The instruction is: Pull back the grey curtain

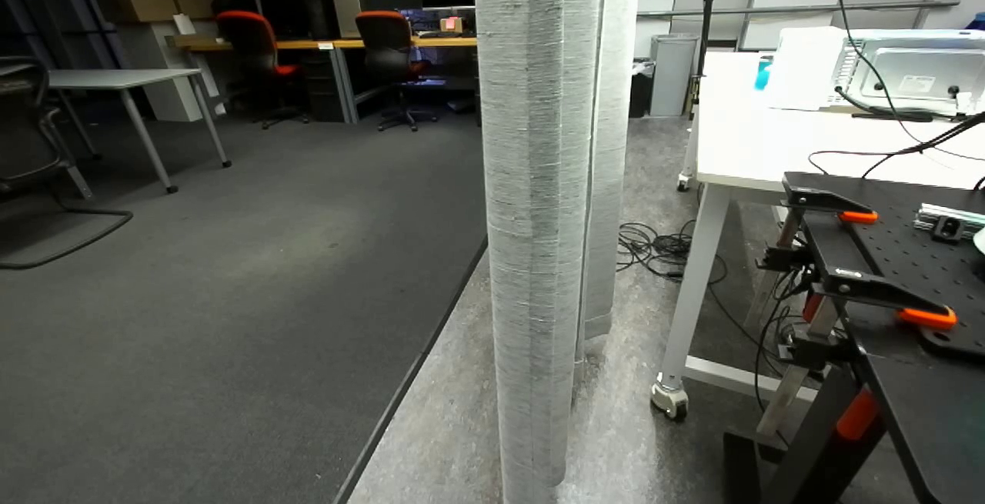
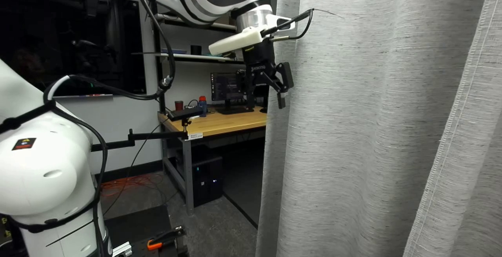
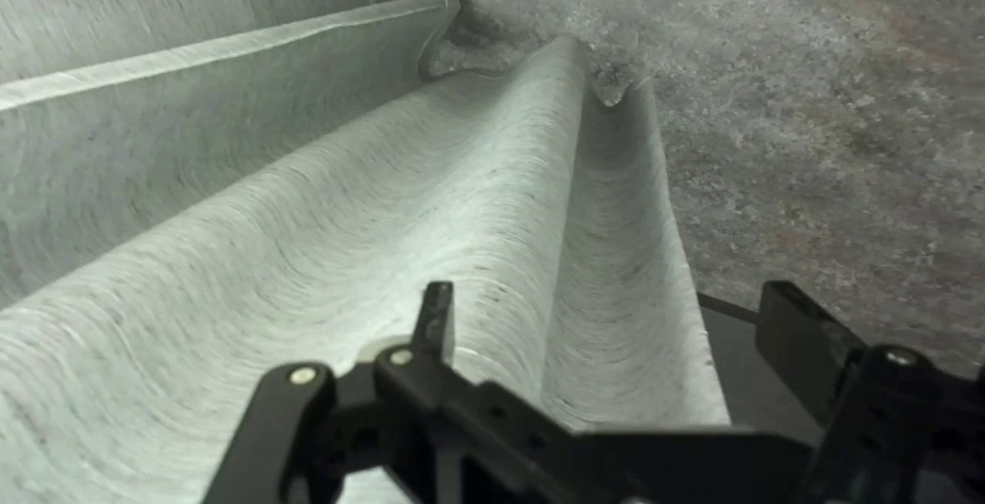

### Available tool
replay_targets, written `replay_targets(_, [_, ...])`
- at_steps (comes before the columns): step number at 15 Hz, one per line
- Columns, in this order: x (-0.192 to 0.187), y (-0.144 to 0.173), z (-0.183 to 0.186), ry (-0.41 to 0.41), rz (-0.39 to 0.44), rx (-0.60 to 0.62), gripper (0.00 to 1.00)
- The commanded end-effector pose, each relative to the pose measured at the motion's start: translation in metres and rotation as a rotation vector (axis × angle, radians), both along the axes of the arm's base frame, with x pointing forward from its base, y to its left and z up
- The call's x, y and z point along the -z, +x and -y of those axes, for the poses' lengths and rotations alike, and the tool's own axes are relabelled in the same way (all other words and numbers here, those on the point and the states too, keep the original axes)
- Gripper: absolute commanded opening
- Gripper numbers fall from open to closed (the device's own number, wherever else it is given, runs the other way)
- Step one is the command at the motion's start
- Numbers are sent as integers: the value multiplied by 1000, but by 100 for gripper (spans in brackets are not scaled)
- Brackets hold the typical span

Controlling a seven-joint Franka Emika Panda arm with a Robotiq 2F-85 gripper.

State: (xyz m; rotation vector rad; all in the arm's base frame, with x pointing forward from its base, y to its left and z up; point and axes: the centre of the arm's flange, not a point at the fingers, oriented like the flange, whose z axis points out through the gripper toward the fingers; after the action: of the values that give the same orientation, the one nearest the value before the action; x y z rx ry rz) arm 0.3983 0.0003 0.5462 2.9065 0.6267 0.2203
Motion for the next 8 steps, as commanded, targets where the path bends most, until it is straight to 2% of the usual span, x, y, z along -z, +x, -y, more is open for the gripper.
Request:
replay_targets(1, [4,-3,-36,91,58,-43,100])
replay_targets(4, [11,14,-63,148,116,-51,100])
replay_targets(8, [13,42,-84,179,227,-48,100])
